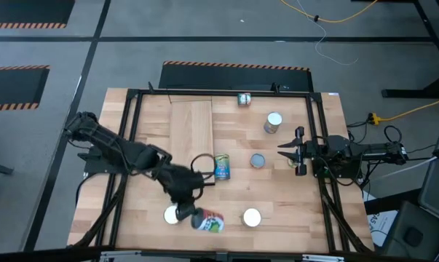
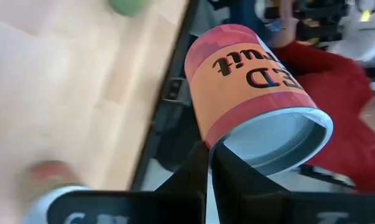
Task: Pick and place cans onto a shelf
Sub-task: Put the canned mix fruits on the shelf
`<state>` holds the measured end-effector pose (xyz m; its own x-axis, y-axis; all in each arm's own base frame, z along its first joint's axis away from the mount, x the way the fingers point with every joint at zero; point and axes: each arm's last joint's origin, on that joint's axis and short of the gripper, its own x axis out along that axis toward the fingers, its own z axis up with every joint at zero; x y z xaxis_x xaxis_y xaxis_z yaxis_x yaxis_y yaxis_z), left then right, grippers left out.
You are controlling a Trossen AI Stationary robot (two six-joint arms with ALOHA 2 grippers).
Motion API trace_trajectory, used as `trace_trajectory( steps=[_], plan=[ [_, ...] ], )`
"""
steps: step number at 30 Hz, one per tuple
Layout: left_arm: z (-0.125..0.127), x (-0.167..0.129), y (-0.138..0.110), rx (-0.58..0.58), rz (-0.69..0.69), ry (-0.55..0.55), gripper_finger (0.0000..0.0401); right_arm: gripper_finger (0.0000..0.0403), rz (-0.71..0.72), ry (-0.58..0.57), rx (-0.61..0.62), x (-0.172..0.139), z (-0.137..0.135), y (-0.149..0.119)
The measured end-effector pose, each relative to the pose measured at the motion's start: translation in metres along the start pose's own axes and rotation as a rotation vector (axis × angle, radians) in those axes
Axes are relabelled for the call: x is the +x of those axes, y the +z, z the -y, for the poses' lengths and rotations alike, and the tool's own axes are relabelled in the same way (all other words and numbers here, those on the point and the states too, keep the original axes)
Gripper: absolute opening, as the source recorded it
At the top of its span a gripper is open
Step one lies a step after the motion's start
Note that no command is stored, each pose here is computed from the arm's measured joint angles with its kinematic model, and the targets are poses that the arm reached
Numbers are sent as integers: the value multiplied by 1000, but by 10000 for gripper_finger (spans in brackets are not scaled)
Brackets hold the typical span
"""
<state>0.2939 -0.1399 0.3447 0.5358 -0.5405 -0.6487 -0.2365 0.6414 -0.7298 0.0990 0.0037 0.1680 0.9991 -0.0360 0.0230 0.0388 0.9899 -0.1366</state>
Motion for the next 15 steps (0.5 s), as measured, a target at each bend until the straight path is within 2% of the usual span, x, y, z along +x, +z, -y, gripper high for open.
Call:
trace_trajectory(
  steps=[15],
  plan=[
    [-29,-91,60,231,74,294,2,105,0,0,0,0,0,0]
  ],
)
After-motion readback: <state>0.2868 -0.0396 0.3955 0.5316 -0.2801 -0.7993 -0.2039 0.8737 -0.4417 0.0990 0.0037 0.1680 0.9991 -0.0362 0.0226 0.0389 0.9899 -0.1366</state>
